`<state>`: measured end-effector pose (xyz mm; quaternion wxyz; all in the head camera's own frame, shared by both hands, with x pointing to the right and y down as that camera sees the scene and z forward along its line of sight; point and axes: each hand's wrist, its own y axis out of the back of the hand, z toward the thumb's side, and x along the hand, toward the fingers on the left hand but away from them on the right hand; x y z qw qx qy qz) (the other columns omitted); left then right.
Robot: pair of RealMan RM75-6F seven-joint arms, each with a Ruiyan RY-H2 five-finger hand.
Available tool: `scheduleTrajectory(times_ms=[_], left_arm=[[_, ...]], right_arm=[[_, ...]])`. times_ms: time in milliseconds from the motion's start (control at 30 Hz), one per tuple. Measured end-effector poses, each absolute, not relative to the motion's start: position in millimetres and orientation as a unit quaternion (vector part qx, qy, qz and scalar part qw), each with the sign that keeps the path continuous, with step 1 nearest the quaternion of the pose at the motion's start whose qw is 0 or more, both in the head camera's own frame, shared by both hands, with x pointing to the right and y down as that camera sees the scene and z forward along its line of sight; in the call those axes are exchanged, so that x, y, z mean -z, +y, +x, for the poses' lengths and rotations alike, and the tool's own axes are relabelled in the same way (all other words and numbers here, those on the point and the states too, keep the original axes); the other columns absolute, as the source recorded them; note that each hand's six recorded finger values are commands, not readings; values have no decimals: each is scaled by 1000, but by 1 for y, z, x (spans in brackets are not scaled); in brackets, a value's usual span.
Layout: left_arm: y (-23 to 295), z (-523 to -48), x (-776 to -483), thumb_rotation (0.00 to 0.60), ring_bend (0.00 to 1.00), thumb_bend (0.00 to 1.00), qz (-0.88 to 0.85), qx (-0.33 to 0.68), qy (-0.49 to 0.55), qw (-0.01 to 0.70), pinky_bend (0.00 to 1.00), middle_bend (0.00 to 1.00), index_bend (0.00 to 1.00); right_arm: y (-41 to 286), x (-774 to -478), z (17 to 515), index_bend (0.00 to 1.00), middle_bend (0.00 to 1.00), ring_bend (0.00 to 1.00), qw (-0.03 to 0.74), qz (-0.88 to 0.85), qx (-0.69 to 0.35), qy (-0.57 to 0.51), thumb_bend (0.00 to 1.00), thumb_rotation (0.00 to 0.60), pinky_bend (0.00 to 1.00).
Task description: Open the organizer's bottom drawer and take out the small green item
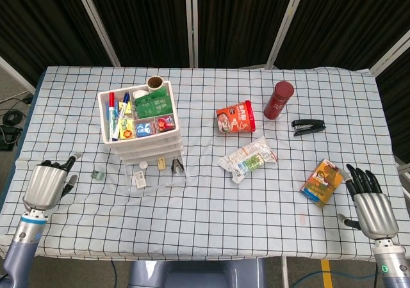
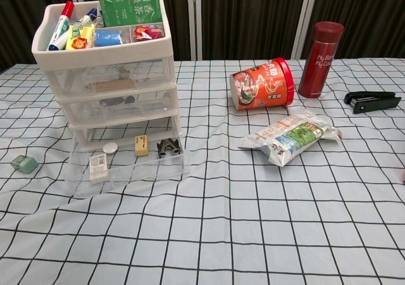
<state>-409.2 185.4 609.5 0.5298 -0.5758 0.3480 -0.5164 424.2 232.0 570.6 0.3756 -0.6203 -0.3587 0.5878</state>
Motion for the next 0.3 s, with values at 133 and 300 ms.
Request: scheduleTrajectory(times_ms=[133,300], left_arm=[[209,-414,-586,600,317,230,-558,499,404,526,342,180,24],[234,-416,-576,600,11,132,-564,513,430,484,63,0,0]], right_arm=[[232,-571,422,0,0,0,383,-621,-583,-358,0,600,0],[231,-572,420,0,0,0,393,-620,-577,-359,0,600,0]])
